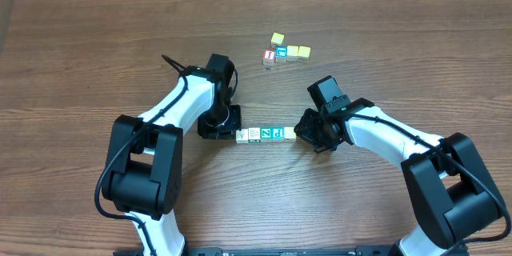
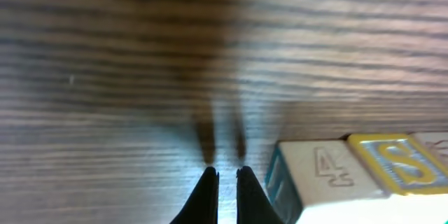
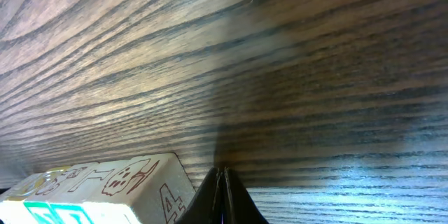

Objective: Flip 5 blocks

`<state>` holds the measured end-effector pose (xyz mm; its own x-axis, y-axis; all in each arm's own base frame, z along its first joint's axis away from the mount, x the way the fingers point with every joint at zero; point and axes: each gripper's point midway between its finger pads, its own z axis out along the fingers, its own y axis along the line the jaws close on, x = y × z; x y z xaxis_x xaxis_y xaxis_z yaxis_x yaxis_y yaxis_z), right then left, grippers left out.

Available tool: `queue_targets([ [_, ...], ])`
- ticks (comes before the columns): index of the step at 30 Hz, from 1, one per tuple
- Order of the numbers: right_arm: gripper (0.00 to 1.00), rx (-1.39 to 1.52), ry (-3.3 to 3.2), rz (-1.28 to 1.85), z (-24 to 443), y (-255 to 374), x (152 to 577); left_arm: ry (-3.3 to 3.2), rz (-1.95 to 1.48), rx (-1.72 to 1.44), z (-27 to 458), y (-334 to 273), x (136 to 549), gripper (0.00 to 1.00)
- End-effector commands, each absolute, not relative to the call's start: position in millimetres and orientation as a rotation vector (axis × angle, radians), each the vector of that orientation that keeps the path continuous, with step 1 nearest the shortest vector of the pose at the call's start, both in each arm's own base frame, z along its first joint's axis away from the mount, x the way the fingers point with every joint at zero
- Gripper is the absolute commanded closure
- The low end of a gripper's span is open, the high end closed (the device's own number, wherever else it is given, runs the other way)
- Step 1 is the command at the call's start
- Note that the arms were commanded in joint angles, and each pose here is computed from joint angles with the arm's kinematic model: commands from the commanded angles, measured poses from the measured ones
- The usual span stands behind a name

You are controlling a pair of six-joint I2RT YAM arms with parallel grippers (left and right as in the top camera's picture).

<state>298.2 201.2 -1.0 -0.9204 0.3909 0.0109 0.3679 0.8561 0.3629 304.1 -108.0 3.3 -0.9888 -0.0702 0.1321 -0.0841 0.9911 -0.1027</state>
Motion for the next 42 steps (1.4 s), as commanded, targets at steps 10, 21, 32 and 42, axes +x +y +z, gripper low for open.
queue_targets([
  [10, 0.96, 0.556, 2.961, 0.59, 0.4, 212.2, 301.4, -2.984, 0.162, 0.179, -1.2, -107.3, 301.4, 0.96],
  [21, 0.96, 0.523, 2.942, 0.541, -0.7, 214.0, 302.2, -2.988, 0.158, 0.179, -1.4, -106.9, 302.2, 0.96],
  [32, 0.96, 0.397, 2.914, 0.49, 4.9, 211.6, 312.7, -3.001, 0.123, 0.171, -2.1, -102.8, 304.0, 0.96],
  [42, 0.96, 0.266, 2.958, 0.311, 36.0, 200.1, 319.9, -3.069, 0.034, 0.222, 10.8, -84.5, 314.7, 0.96],
])
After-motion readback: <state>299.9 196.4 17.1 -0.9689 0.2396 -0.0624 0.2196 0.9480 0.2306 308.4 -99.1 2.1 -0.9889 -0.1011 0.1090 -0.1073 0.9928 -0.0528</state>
